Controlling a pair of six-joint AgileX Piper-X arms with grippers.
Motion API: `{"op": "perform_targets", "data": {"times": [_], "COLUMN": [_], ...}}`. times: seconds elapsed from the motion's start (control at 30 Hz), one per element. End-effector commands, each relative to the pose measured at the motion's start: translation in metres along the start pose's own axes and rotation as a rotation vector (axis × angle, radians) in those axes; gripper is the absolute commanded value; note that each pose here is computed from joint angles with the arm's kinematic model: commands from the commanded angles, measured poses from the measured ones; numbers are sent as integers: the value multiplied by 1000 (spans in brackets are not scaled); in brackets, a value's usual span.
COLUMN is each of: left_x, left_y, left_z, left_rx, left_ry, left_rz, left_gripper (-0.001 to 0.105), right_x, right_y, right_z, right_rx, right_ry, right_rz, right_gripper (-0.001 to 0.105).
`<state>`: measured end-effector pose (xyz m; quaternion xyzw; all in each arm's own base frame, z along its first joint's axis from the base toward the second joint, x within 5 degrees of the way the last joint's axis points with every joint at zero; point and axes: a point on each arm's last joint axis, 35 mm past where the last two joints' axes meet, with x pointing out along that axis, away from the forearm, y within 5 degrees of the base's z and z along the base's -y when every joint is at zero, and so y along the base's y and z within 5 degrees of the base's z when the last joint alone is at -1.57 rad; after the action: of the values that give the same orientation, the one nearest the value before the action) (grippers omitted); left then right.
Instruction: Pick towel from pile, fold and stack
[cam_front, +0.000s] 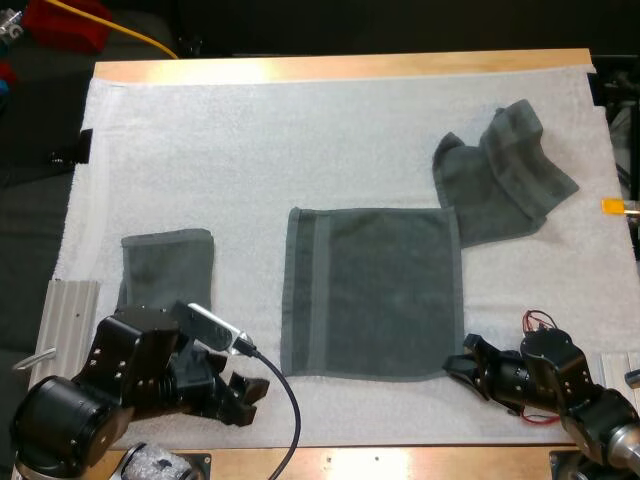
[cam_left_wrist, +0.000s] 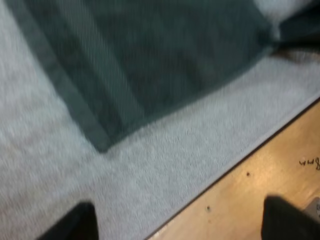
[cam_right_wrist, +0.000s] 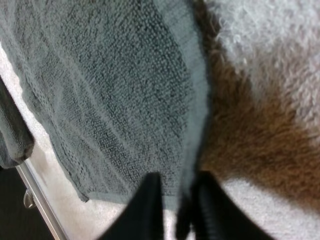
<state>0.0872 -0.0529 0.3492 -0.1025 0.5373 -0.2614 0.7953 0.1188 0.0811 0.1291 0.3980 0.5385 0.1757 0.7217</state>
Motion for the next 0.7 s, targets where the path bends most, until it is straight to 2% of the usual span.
{"op": "perform_targets", "data": {"times": [0.0,0.13,0.2,0.4,0.6,0.67], "left_x": [1,7,15,49,79,88], "left_y": [-2,1,5,17,31,34], "left_z": [4,10,11,10,4,4], "left_rx": [5,-13,-46,-128,-173,-198], "left_ry": [-28,-57,-65,-16,40,46], "left_rz": [-17,19,26,-16,-1,-25], "left_gripper": [65,65,65,65,65,65], "right_x": [0,0,0,0,0,0], "right_y": [0,0,0,0,0,0], "right_z": [0,0,0,0,0,0], "right_rx": [-7,-9,-9,-9,-17,-21], "right_ry": [-2,-2,-2,4,4,4], "right_rz": [0,0,0,4,4,4], "right_gripper": [1,1,1,1,1,1]}}
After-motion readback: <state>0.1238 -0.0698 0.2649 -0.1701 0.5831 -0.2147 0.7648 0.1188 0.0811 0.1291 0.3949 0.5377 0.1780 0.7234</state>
